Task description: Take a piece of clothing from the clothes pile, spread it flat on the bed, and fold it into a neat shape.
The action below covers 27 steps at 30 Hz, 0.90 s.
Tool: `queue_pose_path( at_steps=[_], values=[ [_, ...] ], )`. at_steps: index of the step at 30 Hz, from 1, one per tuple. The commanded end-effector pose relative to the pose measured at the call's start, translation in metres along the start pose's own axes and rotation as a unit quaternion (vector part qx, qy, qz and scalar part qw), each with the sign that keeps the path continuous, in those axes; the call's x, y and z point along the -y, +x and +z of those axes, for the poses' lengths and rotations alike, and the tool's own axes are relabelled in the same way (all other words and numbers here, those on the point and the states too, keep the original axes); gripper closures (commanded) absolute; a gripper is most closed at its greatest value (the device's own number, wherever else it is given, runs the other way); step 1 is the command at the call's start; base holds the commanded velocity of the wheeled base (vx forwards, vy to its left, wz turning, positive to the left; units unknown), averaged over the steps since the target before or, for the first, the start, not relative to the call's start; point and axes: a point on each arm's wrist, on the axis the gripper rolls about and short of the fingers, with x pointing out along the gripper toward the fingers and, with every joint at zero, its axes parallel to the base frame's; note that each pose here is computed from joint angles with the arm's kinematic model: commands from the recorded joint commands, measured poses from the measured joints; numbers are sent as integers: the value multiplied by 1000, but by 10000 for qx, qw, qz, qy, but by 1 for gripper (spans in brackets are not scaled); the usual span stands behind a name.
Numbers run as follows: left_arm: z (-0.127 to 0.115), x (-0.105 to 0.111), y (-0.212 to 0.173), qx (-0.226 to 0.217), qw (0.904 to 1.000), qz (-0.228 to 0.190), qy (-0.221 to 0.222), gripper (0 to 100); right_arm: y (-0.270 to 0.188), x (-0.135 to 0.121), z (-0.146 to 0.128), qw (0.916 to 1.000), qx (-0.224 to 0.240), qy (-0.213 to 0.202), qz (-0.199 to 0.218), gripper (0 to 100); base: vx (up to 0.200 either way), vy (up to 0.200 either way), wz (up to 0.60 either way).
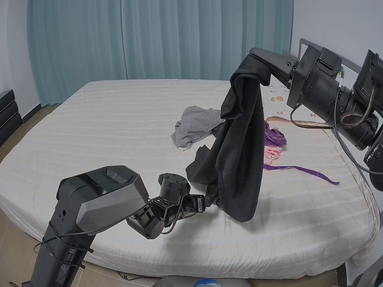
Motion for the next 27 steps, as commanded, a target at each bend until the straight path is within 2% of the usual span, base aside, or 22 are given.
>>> queue_pose_path(
  at_steps=[1,10,19,27],
  values=[
    [-6,6,2,-59,9999,-88,34,0,2,-11,-3,9998,-34,27,184,100,0,0,0],
    [-15,4,9,-41,9999,-126,60,0,8,-19,-5,9994,-59,40,336,100,0,0,0],
    [-3,8,-8,180,9994,-246,-149,0,15,-1,1,9999,57,-32,99,100,0,0,0],
    [4,11,-32,-42,9981,-564,-237,0,18,10,3,9999,90,-40,-25,100,0,0,0]
  ],
)
